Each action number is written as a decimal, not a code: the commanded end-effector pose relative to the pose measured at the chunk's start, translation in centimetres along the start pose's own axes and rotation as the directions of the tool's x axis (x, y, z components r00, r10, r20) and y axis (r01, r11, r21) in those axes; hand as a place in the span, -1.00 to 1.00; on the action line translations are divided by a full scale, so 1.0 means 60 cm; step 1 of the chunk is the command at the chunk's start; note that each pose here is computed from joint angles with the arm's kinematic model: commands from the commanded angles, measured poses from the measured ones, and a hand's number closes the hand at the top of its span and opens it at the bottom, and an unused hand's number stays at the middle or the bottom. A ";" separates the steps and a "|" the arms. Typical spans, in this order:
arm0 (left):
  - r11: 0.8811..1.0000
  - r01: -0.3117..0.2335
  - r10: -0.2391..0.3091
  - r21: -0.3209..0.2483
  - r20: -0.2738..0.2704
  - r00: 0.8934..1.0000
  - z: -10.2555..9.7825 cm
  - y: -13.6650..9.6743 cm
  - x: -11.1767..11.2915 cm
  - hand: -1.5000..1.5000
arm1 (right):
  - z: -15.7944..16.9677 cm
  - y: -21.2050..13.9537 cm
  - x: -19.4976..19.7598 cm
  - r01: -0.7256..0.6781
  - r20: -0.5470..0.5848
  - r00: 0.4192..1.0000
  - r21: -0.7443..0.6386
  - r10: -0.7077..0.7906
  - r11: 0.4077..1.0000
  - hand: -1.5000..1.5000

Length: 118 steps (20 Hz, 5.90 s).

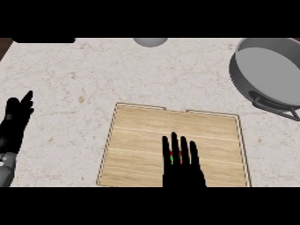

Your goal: Pick the tomato from the tray and place it in the pot

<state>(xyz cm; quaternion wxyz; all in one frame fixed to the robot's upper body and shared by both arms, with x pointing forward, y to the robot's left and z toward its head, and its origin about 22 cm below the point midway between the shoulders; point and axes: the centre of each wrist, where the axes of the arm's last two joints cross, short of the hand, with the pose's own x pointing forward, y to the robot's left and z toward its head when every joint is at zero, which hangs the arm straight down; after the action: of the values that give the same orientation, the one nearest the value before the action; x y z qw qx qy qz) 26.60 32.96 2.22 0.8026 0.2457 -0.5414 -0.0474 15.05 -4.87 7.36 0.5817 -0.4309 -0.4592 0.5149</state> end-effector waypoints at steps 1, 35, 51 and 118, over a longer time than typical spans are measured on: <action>1.000 0.009 -0.009 -0.004 0.019 1.000 0.006 0.013 0.003 0.00 | 0.024 -0.017 0.030 -0.065 -0.179 0.981 0.092 0.081 0.994 -1.00; 1.000 -0.013 0.013 -0.006 -0.013 1.000 -0.023 -0.007 0.025 0.00 | -0.090 0.068 0.016 -0.056 -0.301 0.947 0.187 0.112 0.981 -1.00; 1.000 -0.008 0.008 -0.005 0.001 1.000 0.004 -0.008 -0.001 0.00 | -0.143 0.054 0.002 -0.013 -0.324 0.942 0.220 0.085 0.976 -1.00; 0.999 -0.004 0.005 -0.032 0.030 1.000 -0.001 -0.011 0.054 0.00 | -0.300 -0.451 -0.675 0.361 0.204 0.930 -0.341 -0.307 0.868 1.00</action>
<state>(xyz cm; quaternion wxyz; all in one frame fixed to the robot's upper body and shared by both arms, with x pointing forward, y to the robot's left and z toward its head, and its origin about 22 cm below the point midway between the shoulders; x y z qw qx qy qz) 27.63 31.62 3.44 0.7991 0.2325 -0.5510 -0.0617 33.71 -50.53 26.74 0.5263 -0.4254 -0.6670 0.3115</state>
